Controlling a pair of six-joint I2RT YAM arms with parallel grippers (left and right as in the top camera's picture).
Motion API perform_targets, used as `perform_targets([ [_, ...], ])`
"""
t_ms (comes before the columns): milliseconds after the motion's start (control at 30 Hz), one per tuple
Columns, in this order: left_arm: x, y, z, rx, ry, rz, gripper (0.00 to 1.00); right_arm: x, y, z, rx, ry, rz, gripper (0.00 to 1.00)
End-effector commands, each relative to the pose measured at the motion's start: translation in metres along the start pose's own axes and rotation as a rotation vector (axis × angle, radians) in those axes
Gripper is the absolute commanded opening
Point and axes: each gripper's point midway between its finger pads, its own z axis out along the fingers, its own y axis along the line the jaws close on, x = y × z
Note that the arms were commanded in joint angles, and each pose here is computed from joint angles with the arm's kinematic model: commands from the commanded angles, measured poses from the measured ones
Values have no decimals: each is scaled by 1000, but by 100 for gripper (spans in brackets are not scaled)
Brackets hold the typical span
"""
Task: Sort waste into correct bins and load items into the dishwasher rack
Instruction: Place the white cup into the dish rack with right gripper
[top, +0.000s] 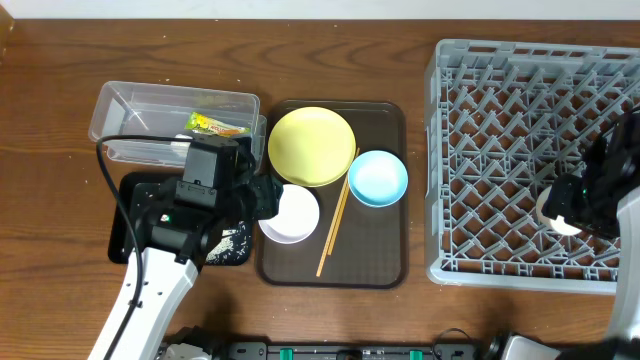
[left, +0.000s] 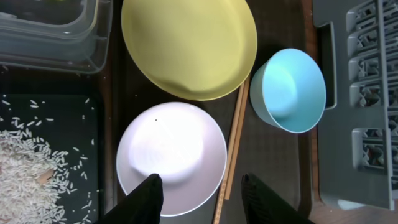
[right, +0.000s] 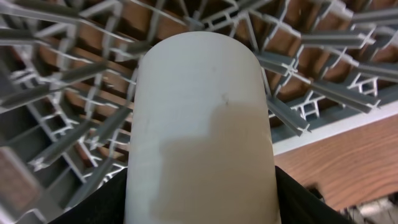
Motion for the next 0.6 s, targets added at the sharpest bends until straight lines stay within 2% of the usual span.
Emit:
perform_targets([
  [0,-2,4,0,-21,-3,7,44,-4,-9,10,26,42,38,8],
  [67,-2,4,0,-21,-3,7,44,-5,-9,17,29,69,41,13],
  [133,-2,4,0,-21,-3,7,44,-7,-9,24,29,86,41,34],
  [167,-1,4,0,-22,-1,7,45,-8,-9,27,30,92,40,49],
  [200,-1,4,0,-22,0,6,48,-8,-8,29,26,98,41,69],
  [267,-1,5,0,-23,1,6,53,-8,-6,31,15,108,40,95],
  [300,-1,5,0,-23,1,6,55,-8,-4,31,5,108,41,99],
  [567,6,10,0,-50,27,-1,60,-18,4,14,-47,49,44,99],
])
